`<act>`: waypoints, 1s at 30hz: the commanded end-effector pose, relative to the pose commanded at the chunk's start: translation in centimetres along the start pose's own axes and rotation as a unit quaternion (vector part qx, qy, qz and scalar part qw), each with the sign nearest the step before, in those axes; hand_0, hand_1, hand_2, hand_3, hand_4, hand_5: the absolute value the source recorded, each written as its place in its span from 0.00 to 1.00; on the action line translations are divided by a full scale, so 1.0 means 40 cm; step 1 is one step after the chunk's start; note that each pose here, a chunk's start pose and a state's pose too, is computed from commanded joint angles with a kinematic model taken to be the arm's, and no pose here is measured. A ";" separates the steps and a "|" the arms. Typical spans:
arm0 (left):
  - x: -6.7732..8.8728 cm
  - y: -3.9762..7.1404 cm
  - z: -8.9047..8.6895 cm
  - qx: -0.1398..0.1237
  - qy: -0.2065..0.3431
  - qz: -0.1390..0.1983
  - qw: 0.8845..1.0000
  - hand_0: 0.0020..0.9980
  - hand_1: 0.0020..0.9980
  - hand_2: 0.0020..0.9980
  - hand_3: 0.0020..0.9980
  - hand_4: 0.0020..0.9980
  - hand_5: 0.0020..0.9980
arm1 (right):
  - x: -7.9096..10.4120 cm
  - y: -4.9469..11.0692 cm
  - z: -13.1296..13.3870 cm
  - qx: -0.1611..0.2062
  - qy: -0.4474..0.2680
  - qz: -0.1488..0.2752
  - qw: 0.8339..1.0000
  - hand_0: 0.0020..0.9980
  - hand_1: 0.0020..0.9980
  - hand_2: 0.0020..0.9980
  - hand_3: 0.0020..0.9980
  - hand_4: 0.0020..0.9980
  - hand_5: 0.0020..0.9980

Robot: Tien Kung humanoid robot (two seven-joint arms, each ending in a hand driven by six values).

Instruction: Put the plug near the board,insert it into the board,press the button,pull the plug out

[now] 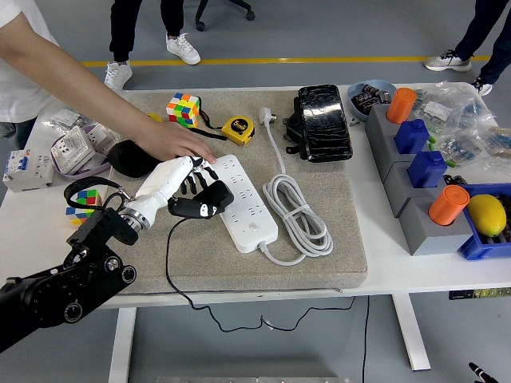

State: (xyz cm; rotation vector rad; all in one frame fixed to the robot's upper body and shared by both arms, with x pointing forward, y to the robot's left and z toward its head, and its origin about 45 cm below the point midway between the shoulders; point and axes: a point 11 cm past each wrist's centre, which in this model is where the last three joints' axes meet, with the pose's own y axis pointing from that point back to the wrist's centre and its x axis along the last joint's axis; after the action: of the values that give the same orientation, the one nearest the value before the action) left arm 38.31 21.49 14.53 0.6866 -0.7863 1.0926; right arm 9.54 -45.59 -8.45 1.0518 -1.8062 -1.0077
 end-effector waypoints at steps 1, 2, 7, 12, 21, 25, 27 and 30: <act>0.000 0.000 -0.001 0.000 0.000 0.000 1.000 0.22 0.31 0.33 0.53 0.82 0.00 | 0.000 0.000 0.000 0.000 0.000 0.000 1.000 0.57 0.64 0.62 0.55 0.96 0.54; 0.000 0.001 -0.002 0.001 -0.001 -0.001 1.000 0.22 0.31 0.33 0.53 0.82 0.00 | 0.000 0.000 0.001 0.000 0.000 0.000 1.000 0.57 0.64 0.62 0.55 0.96 0.54; -0.002 0.003 -0.007 0.001 -0.003 -0.003 1.000 0.22 0.31 0.33 0.53 0.82 0.00 | 0.001 0.000 0.000 0.000 0.000 0.001 1.000 0.57 0.64 0.62 0.55 0.96 0.54; -0.002 0.005 -0.010 0.002 -0.006 -0.004 1.000 0.22 0.31 0.33 0.53 0.82 0.00 | 0.000 0.000 -0.002 0.001 -0.001 0.000 1.000 0.57 0.64 0.62 0.55 0.96 0.54; -0.002 0.008 -0.013 0.002 -0.007 -0.004 1.000 0.22 0.31 0.33 0.53 0.82 0.00 | 0.000 0.000 -0.001 0.002 0.000 0.000 1.000 0.57 0.64 0.62 0.55 0.96 0.54; -0.002 0.007 -0.013 0.002 -0.007 -0.005 1.000 0.22 0.31 0.33 0.53 0.82 0.00 | -0.001 0.000 -0.002 0.002 0.001 0.000 1.000 0.57 0.64 0.62 0.55 0.96 0.54; -0.004 0.007 -0.013 0.002 -0.007 -0.007 1.000 0.22 0.31 0.33 0.53 0.82 0.00 | -0.001 0.000 -0.002 0.002 0.000 0.000 1.000 0.57 0.64 0.62 0.55 0.96 0.54; -0.004 0.006 -0.012 0.003 -0.005 -0.008 1.000 0.24 0.33 0.36 0.54 0.83 0.00 | -0.001 0.000 -0.003 0.002 0.000 0.000 1.000 0.57 0.64 0.62 0.55 0.96 0.54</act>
State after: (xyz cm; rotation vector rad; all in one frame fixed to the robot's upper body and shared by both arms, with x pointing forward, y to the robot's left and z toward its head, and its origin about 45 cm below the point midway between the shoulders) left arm 38.16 21.88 14.14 0.7026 -0.7844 1.0793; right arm 9.65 -45.58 -8.41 1.0551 -1.8095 -1.0046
